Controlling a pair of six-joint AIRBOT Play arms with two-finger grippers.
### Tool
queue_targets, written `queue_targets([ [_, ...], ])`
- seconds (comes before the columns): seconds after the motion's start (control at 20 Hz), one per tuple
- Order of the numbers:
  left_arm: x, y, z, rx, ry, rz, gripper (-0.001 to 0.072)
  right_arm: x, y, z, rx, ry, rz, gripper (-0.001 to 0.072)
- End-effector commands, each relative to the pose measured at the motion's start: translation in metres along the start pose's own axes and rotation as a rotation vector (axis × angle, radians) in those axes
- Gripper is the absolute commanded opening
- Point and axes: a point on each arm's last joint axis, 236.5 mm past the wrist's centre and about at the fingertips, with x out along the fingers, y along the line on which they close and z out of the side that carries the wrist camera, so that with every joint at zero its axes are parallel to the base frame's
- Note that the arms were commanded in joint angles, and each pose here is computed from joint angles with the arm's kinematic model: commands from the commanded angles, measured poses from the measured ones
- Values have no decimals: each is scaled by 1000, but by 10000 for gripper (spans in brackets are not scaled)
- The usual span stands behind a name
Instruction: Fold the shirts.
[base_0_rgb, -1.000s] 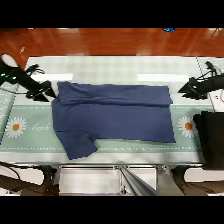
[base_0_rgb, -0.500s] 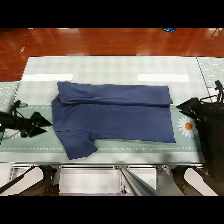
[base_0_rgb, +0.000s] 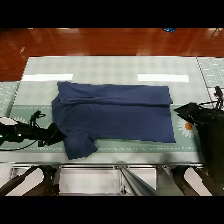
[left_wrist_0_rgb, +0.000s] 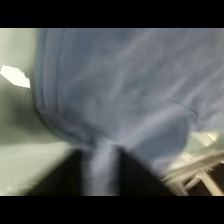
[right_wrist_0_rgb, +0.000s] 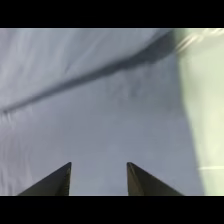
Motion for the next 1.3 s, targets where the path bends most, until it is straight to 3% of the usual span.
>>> queue_targets([
  [0.0,11,-7,1,35,-10,-2,27,-24,-34,17,121,-84,-51,410],
  [0.25,10,-9,-4,53,13,-8,27,-27,-111,-61,328,132,-298,417],
  [0.55,10,-9,-4,54,12,-8,27,6,-100,-116,304,408,-270,417],
  [0.9,11,-9,-2,53,1,-6,27,52,-74,-94,313,349,-148,414],
  [0.95,10,-9,-1,54,-2,-5,28,59,-65,-91,303,345,-112,358],
  [1.05,7,-11,4,63,-17,-6,28,63,-42,-83,223,335,-17,24],
  [1.25,-30,-32,41,112,-115,-28,28,45,-16,-61,111,352,38,22],
])
